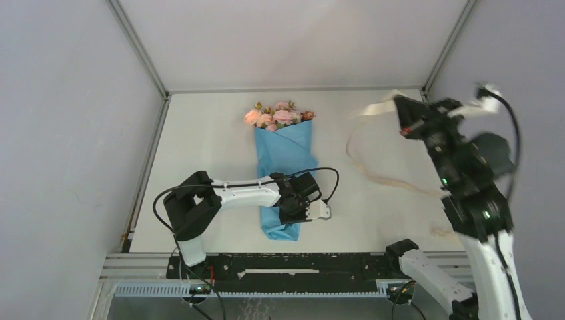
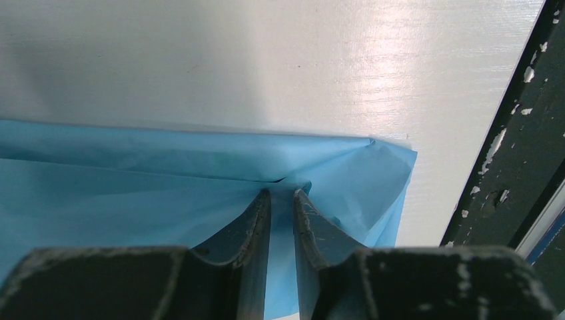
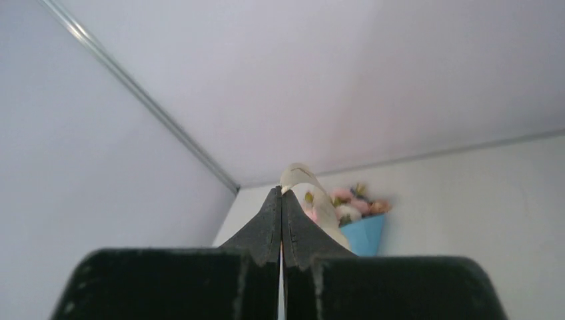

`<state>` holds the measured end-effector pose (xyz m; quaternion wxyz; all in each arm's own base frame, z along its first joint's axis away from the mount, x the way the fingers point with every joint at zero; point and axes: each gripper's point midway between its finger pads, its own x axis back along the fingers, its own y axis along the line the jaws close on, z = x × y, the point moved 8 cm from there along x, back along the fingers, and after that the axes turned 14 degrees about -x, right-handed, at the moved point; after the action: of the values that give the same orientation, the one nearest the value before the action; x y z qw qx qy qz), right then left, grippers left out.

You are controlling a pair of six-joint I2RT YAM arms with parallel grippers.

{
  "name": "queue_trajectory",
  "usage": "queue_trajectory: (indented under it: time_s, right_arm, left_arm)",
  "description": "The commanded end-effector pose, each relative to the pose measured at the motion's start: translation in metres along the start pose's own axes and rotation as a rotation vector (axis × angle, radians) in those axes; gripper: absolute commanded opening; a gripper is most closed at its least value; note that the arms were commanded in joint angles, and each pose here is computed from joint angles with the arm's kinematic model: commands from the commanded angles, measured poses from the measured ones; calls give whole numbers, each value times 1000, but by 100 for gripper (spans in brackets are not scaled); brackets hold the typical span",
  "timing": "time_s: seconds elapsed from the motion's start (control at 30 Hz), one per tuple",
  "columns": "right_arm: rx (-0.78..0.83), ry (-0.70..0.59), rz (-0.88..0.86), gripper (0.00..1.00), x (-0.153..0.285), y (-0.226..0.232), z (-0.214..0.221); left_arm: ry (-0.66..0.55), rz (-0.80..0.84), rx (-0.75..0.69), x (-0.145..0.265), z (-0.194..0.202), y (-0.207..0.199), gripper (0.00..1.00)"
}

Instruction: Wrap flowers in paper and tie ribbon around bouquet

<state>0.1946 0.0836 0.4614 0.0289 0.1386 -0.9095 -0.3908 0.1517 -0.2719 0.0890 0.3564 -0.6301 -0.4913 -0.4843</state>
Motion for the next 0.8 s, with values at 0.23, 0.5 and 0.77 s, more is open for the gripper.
queue_trajectory:
  time_s: [0.23, 0.5, 0.77]
  right_arm:
    - [-138, 443, 534, 0, 41, -148, 158]
    - [-41, 810, 689, 56, 63, -183, 209]
    - [-10, 677, 283, 100, 1, -130, 180]
  left_arm:
    - [73, 57, 5, -18, 13, -9, 24]
    - [90, 68, 6, -21, 14, -9, 24]
    - [95, 73, -1, -21, 14, -11, 24]
